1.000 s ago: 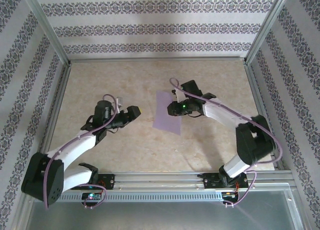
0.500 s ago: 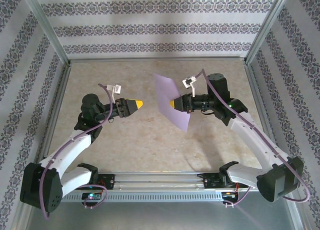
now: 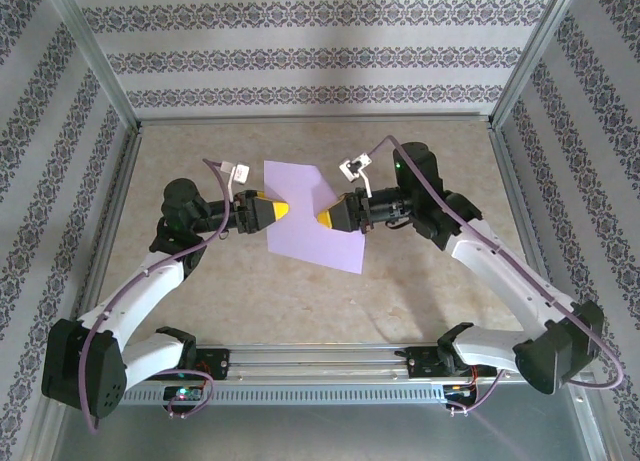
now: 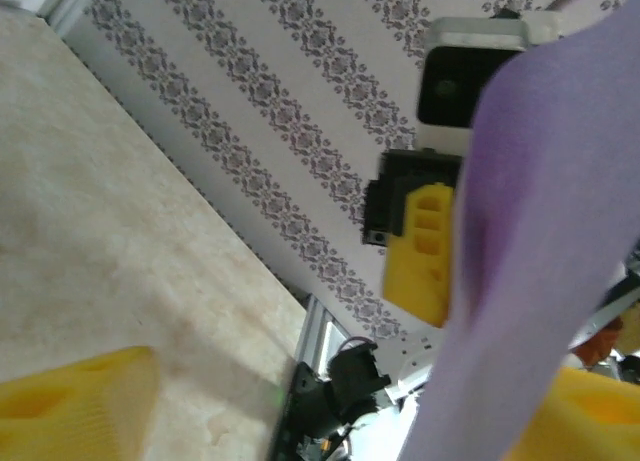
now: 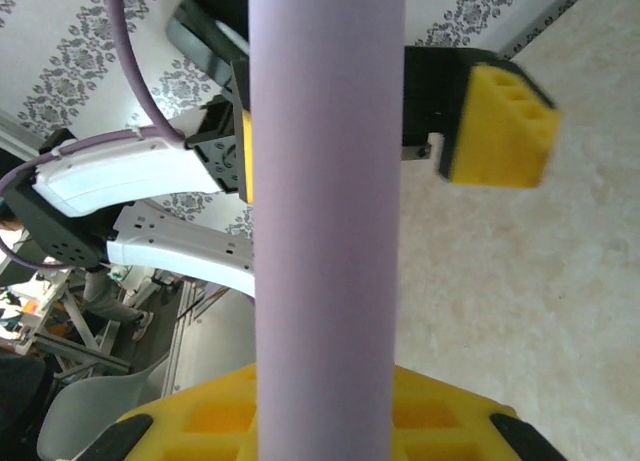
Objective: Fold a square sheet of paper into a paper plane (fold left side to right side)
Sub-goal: Place a square sheet of paper at the center of the table.
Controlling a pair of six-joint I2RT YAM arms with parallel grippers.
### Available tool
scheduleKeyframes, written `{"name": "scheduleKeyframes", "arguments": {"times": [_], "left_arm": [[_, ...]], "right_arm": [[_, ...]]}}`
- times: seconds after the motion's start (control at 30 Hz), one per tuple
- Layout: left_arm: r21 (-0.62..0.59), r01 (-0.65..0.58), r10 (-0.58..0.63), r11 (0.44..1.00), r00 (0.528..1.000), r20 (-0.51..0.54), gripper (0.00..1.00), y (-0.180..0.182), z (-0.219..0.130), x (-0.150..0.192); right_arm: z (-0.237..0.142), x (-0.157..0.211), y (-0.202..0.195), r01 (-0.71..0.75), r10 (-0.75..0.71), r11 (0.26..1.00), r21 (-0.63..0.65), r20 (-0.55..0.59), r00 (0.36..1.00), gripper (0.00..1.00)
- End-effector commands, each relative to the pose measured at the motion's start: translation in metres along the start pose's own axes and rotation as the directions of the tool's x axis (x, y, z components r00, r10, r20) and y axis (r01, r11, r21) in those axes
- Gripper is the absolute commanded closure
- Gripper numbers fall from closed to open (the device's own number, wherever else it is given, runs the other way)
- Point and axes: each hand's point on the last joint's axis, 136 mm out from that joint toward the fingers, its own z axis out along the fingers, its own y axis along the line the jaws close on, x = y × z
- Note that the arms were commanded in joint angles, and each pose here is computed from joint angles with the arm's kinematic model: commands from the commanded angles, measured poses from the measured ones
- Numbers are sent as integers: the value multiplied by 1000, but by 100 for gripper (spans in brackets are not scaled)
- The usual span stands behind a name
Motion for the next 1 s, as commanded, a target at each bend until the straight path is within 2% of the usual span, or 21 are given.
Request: {"name": "scheduleKeyframes", "arguments": {"times": [0.0, 0.03, 0.07, 0.13, 0.23, 0.27, 0.3, 0.43, 0.57, 0.67, 0.73, 0.97], "left_arm": [[80, -83, 85, 993, 996, -15, 56, -24, 3, -7], [77, -85, 86, 993, 996, -16, 73, -24, 3, -7], [64, -84, 85, 994, 996, -16, 85, -22, 3, -6], [26, -83, 84, 996, 996, -23, 100, -14, 2, -2], [-49, -69, 67, 996, 997, -31, 100, 4, 1, 6], [-74, -54, 52, 996, 998, -29, 100, 10, 0, 8], [-95, -37, 34, 995, 999, -27, 100, 17, 0, 10], [-200, 78, -85, 977, 996, -29, 100, 56, 1, 24], [-307, 216, -242, 927, 969, -49, 100, 107, 3, 53], [-377, 308, -362, 874, 929, -81, 100, 144, 5, 79], [-409, 344, -414, 845, 905, -94, 100, 162, 6, 92], [-563, 358, -490, 745, 866, -97, 100, 206, -1, 121]], "right_arm": [[2, -11, -8, 42, -42, 999, 33, 20, 999, 77], [1, -13, -17, 40, -42, 997, 70, 33, 999, 77], [-2, -14, -26, 37, -42, 994, 106, 45, 998, 76], [-9, -16, -42, 32, -45, 983, 178, 71, 996, 72], [-22, -15, -64, 15, -49, 954, 299, 105, 993, 62], [-28, -13, -74, 5, -49, 934, 357, 113, 992, 54], [-32, -12, -81, -5, -46, 919, 395, 120, 992, 50], [-58, 1, -124, -105, -1, 808, 580, 180, 984, 33], [-81, 23, -165, -248, 85, 686, 684, 263, 961, 26], [-87, 44, -187, -338, 155, 625, 703, 313, 937, 26], [-83, 57, -197, -391, 206, 615, 685, 339, 918, 31], [-55, 94, -223, -496, 353, 566, 658, 351, 867, 60]]}}
